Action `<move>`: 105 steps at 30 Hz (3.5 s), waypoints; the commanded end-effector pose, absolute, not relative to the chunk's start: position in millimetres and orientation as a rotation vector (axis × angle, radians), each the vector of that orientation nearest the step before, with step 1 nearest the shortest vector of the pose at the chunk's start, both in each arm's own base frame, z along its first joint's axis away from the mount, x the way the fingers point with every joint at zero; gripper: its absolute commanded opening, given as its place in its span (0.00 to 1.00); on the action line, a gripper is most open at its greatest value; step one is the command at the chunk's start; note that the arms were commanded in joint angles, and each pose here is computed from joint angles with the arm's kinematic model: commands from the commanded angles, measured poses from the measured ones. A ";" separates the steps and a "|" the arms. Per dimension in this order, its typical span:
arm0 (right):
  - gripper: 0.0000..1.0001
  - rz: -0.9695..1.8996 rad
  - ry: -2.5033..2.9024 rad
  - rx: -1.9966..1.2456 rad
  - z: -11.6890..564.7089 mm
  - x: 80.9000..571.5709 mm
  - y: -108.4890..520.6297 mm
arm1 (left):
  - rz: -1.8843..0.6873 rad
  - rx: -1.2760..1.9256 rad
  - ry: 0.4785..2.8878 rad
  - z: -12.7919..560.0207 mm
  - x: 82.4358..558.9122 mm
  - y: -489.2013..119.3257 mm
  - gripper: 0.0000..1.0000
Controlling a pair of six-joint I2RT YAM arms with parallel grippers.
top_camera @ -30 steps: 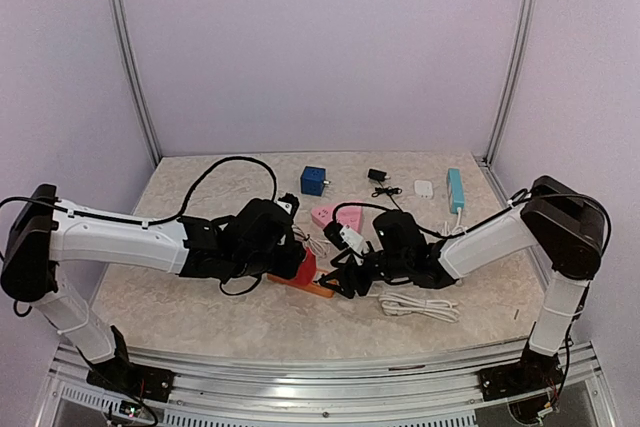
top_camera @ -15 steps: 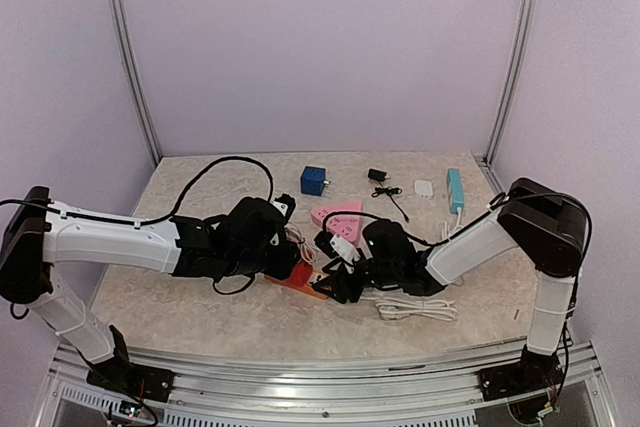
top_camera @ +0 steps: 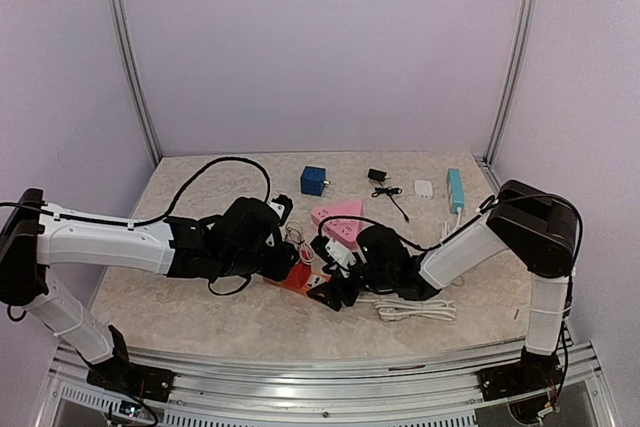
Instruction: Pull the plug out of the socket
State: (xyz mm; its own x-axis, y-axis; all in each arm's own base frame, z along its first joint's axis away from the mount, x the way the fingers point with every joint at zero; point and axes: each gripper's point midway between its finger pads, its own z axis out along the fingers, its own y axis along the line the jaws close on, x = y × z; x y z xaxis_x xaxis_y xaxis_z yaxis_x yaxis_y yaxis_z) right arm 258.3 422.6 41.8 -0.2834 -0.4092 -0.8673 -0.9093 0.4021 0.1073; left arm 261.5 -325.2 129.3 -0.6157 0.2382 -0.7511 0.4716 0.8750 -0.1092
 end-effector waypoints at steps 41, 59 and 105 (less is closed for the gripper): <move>0.00 0.636 2.122 -1.201 -35.5 239.4 389.7 | -0.570 0.469 1.931 229.0 259.9 -325.9 0.01; 0.00 0.646 2.100 -1.161 -31.9 243.2 393.7 | -0.501 0.086 2.189 195.5 382.2 -229.3 0.03; 0.00 0.648 2.033 -1.120 -41.2 238.4 401.3 | -0.522 0.183 2.432 134.2 458.4 -243.2 0.76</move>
